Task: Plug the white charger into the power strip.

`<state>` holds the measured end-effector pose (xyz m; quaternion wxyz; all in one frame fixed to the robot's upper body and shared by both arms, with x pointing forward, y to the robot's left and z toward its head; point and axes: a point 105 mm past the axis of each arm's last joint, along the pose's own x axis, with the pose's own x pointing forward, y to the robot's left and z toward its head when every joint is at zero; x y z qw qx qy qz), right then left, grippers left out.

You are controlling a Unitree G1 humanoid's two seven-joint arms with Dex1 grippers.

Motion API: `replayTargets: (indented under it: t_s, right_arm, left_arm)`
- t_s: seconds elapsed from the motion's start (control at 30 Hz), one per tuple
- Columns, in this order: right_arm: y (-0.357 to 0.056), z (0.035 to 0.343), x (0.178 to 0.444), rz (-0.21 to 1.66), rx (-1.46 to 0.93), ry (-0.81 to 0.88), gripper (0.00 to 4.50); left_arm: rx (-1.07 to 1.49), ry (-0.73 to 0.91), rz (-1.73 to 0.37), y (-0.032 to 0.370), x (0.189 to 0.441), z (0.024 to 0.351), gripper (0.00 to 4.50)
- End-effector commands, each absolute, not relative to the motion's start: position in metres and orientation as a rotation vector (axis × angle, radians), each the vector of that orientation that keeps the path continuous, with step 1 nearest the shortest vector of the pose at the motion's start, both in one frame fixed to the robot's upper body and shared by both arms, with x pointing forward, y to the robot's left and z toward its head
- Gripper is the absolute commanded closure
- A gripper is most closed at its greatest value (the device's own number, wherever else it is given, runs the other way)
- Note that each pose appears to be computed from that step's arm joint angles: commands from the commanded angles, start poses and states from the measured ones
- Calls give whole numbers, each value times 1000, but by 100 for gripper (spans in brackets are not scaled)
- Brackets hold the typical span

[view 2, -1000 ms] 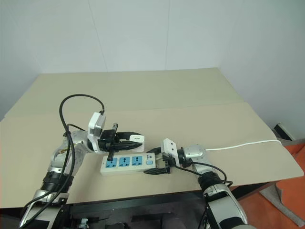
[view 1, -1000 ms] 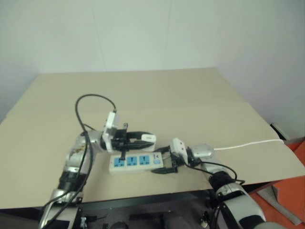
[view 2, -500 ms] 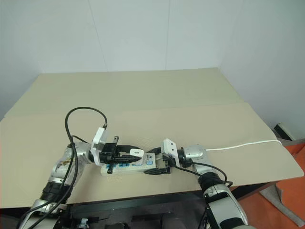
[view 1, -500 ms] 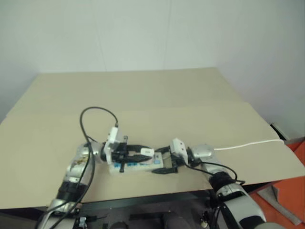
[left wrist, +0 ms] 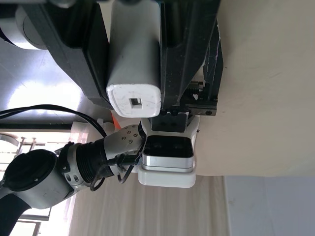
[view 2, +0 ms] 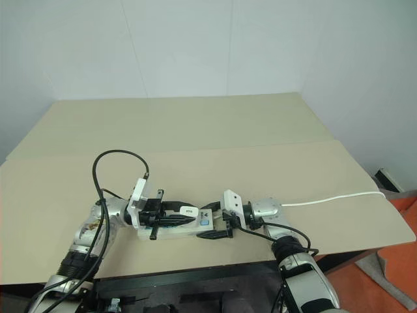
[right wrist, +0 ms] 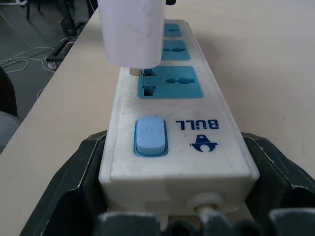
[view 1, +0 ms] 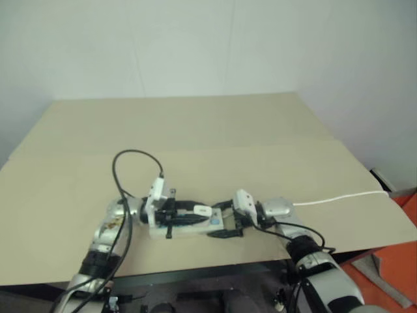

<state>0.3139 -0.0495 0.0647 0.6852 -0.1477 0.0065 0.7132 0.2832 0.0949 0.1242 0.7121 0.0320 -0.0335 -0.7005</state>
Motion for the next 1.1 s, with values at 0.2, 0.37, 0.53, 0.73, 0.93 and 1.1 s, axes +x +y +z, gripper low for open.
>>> replayTargets:
  t_s: [0.2,0.37,0.53,0.73,0.93,1.1]
  right_arm:
    - [-48,32,299,1631,-302,160,108]
    - [-48,32,299,1629,-300,161,108]
    - [-48,32,299,1629,-301,162,108]
    - [-48,32,299,1627,-301,162,108]
    - [-49,32,299,1627,-300,164,108]
    - [-49,32,299,1628,-301,165,108]
  left_arm:
    - [104,-90,-1525,97,287,121,348]
    - [80,-96,-1484,98,293,123,348]
    - [87,-92,-1480,98,295,123,348]
    - [92,-75,-1486,100,293,118,348]
    - [115,-37,-1482,107,290,109,348]
    - [130,7,-1463,119,290,101,348]
